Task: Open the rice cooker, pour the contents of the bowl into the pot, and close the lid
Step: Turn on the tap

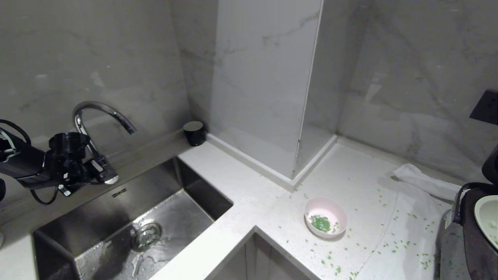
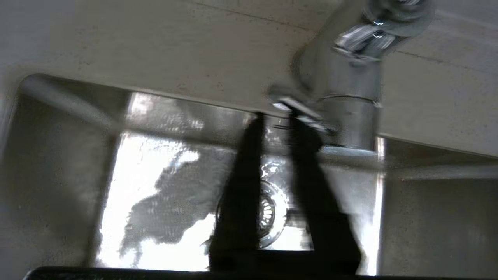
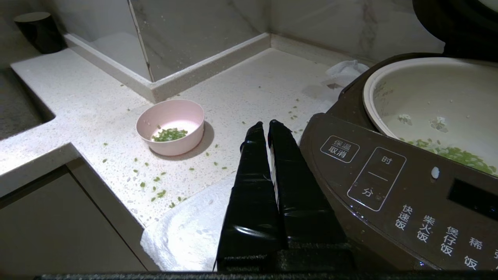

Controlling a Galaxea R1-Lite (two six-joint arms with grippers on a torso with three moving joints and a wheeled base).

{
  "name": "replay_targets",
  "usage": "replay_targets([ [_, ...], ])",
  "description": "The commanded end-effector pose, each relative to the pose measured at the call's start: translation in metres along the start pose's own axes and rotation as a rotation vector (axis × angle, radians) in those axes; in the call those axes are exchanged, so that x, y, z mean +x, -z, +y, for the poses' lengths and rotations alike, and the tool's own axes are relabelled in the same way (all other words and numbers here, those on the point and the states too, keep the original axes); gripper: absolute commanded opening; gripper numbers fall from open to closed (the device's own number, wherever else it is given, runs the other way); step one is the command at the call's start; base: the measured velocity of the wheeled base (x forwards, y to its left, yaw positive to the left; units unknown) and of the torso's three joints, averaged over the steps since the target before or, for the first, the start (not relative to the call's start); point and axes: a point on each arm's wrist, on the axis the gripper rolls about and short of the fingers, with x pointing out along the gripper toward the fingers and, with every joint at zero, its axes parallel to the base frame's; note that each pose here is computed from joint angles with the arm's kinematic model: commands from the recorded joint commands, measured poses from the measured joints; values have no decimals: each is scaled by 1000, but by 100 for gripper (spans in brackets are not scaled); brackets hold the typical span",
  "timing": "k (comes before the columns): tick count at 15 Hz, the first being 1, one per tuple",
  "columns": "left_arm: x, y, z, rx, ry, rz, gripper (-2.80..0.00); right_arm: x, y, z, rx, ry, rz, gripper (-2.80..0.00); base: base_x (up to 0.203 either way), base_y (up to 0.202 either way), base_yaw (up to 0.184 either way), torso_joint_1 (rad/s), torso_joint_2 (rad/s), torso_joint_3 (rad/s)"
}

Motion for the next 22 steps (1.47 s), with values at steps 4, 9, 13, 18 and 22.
replay_targets([
  [4, 0, -1, 0, -4, 0, -5, 0, 0, 0, 0, 0, -1, 1, -280, 0, 0, 0, 0, 0, 0],
  [9, 9, 1, -1, -9, -2, -5, 0, 0, 0, 0, 0, 0, 1, -280, 0, 0, 0, 0, 0, 0],
  [13, 13, 0, -3, -19, -2, -13, -280, 0, 0, 0, 0, 0, 1, -280, 0, 0, 0, 0, 0, 0],
  [18, 13, -2, -3, -21, -4, -20, -280, 0, 0, 0, 0, 0, 1, -280, 0, 0, 0, 0, 0, 0],
  [22, 13, -2, -2, -20, -7, -18, -280, 0, 0, 0, 0, 0, 1, -280, 0, 0, 0, 0, 0, 0],
])
